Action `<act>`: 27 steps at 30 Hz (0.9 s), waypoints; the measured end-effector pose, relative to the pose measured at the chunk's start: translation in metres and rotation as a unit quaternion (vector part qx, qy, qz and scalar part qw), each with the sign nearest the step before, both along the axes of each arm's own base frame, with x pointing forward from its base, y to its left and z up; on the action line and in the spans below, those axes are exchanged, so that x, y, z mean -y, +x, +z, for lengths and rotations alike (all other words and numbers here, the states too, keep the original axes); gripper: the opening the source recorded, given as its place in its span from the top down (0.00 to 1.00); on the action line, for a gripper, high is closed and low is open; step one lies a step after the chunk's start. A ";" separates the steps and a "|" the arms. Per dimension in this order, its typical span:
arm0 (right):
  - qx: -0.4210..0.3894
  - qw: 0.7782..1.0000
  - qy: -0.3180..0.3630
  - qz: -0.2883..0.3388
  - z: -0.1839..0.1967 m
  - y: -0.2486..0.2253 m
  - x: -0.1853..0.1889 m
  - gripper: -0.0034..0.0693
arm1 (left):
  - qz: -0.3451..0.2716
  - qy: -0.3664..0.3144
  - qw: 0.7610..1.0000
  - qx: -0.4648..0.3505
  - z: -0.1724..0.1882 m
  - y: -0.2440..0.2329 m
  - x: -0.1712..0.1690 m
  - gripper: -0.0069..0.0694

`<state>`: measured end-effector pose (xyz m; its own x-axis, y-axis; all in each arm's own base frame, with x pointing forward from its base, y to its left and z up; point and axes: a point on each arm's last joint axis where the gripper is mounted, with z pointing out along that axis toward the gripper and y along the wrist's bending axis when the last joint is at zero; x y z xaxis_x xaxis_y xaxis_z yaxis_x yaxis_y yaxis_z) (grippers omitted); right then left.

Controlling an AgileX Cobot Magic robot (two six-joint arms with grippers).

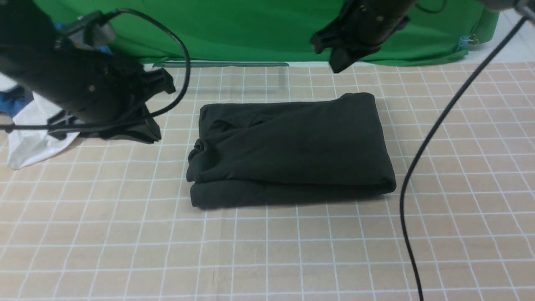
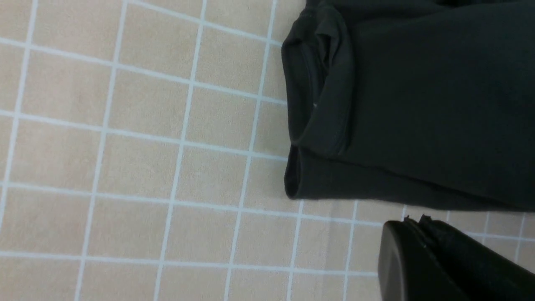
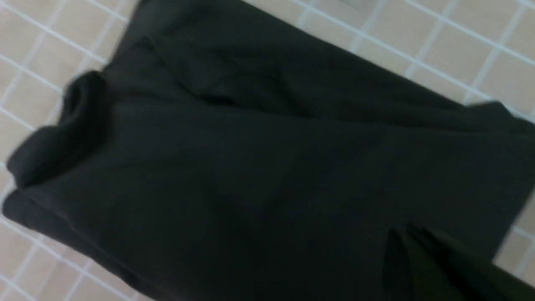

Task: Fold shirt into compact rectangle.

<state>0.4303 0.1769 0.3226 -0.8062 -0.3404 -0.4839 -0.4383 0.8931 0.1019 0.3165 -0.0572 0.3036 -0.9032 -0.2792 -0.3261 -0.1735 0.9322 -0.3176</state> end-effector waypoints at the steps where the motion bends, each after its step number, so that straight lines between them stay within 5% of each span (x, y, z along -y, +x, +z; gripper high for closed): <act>1: -0.006 1.000 -0.004 -0.001 -0.001 -0.003 0.004 0.91 | 0.001 0.000 1.000 0.002 -0.002 0.009 0.001 0.89; 10: -0.098 0.993 -0.052 0.035 -0.039 -0.043 0.019 0.91 | -0.005 0.018 1.000 -0.012 -0.047 0.082 0.008 0.78; 14: -0.114 0.991 -0.051 0.040 -0.057 -0.048 0.019 0.91 | -0.022 0.012 0.999 -0.034 -0.079 0.107 0.014 0.55; 19: -0.103 0.993 -0.026 0.049 -0.057 -0.046 0.015 0.91 | -0.032 0.012 0.998 -0.056 -0.108 0.118 0.016 0.38; 27: -0.088 0.995 -0.010 0.046 -0.055 -0.044 0.012 0.91 | -0.059 0.001 0.997 -0.058 -0.130 0.124 0.021 0.45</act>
